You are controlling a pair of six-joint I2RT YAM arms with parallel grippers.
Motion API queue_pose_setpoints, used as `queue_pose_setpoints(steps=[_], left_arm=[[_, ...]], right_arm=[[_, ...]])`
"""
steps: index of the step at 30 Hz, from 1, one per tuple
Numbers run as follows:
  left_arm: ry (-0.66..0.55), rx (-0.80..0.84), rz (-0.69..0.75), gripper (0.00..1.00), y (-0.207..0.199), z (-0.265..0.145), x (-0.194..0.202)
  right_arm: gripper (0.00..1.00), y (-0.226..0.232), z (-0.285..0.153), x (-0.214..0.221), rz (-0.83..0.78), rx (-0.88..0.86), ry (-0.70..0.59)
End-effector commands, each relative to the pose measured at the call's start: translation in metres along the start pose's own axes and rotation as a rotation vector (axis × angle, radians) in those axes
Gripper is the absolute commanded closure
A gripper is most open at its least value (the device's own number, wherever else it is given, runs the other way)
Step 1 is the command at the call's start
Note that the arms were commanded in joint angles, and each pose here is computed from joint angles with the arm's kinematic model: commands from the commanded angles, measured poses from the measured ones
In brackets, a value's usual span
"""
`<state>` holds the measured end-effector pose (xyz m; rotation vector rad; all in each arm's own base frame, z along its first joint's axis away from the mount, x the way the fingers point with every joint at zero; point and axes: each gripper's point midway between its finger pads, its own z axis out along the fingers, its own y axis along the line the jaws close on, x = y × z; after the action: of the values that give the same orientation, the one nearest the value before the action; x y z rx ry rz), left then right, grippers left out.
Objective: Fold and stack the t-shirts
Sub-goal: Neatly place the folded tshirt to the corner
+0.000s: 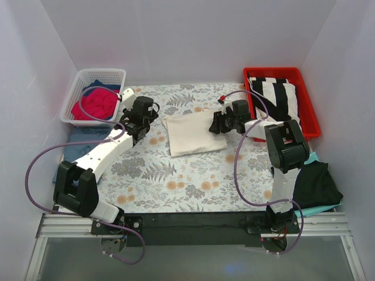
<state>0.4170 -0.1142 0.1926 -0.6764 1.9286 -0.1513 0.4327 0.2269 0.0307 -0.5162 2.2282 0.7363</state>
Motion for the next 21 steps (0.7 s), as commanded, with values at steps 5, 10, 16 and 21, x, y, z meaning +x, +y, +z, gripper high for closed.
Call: queue_pose_setpoints(steps=[5, 10, 16, 21], left_arm=[[-0.03, -0.003, -0.024, 0.51, 0.011, -0.018, -0.016], [-0.02, -0.028, -0.029, 0.51, 0.02, -0.024, -0.014], [0.002, -0.06, -0.042, 0.51, 0.033, -0.028, -0.006], [0.013, -0.064, -0.044, 0.51, 0.036, -0.028, -0.002]], right_arm=[[0.98, 0.001, 0.004, 0.078, 0.136, 0.01, 0.263], [0.99, -0.008, -0.014, 0.085, 0.148, 0.123, 0.298], [0.99, -0.011, -0.057, 0.088, 0.187, 0.301, 0.322], [0.99, -0.015, -0.107, 0.104, 0.167, 0.455, 0.386]])
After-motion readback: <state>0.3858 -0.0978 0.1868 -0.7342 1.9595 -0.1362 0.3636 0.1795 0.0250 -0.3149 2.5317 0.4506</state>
